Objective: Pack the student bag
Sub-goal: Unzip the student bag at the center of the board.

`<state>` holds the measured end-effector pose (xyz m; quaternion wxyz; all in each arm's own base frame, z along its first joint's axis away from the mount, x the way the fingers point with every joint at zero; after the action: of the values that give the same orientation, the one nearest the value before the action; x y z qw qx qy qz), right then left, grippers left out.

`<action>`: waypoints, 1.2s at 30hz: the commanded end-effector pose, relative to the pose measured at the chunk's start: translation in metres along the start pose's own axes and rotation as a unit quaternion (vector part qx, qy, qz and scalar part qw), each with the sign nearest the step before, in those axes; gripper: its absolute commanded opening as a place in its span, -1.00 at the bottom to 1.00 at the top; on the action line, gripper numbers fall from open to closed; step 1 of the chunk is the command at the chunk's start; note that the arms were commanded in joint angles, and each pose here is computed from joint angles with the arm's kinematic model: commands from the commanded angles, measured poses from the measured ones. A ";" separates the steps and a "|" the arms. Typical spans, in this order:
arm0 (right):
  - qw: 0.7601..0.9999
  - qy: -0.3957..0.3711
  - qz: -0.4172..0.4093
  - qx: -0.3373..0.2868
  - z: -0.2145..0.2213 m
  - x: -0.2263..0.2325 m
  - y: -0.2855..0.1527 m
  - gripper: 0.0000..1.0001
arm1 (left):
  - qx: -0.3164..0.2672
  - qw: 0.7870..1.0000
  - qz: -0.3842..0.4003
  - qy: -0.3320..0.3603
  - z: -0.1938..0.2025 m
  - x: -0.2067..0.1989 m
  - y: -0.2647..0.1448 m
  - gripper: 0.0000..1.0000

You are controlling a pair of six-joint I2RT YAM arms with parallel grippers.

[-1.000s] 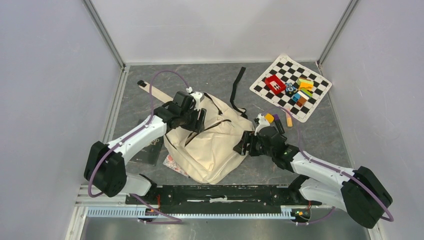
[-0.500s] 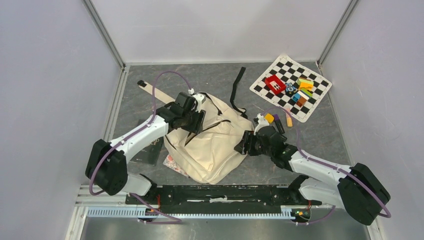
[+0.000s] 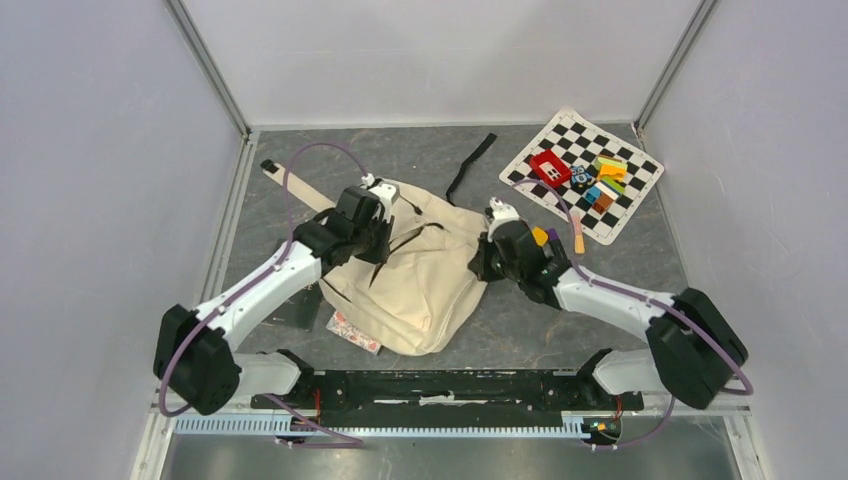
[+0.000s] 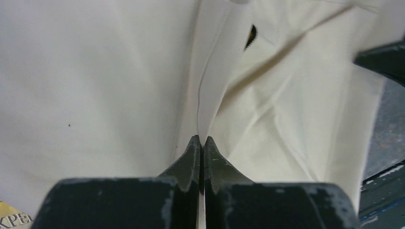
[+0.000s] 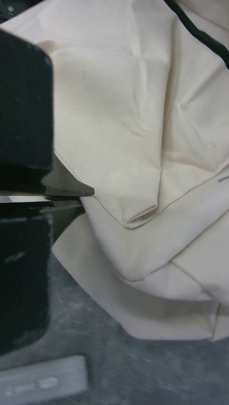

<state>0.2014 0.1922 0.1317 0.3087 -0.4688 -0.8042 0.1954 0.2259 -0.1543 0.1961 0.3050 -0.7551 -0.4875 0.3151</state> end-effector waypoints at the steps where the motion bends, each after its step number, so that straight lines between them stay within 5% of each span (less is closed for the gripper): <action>1: 0.993 -0.090 0.050 -0.055 -0.060 0.000 0.026 -1.00 | -0.033 0.996 0.068 -0.055 -0.005 -0.016 -0.027 -0.96; 10: 0.987 -0.137 0.065 -0.051 -0.131 -0.003 0.091 -0.99 | -0.039 0.981 0.126 -0.145 0.009 -0.027 -0.028 -0.96; 15: 0.983 -0.161 0.073 -0.046 -0.148 0.000 0.081 -0.22 | -0.042 0.982 0.009 -0.182 0.025 -0.004 -0.013 -0.96; 18: 0.982 -0.167 0.073 -0.046 -0.145 0.001 0.062 0.33 | -0.062 0.972 0.009 -0.228 0.038 -0.002 -0.005 -0.96; 22: 0.980 -0.186 0.058 -0.035 -0.129 0.015 0.041 0.71 | -0.091 0.951 0.027 -0.294 0.051 -0.001 0.000 -0.96; 36: 0.967 -0.253 -0.029 0.000 -0.056 0.136 0.016 0.82 | -0.111 0.928 0.047 -0.352 0.071 0.001 0.000 -0.96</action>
<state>0.2093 0.3060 0.2071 0.0960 -0.3651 -0.8757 0.3009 0.1744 -0.1401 0.1512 0.0365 -0.6532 -0.5678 0.4997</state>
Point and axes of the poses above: each gripper's point midway between its finger pads, its own y axis out along the fingers, its own x axis along the line the jaws close on, z = x × y, the point moved 9 cm from there along -y, back along the fingers, and after that the axes turned 6 degrees about -y, right-handed, at the moved point
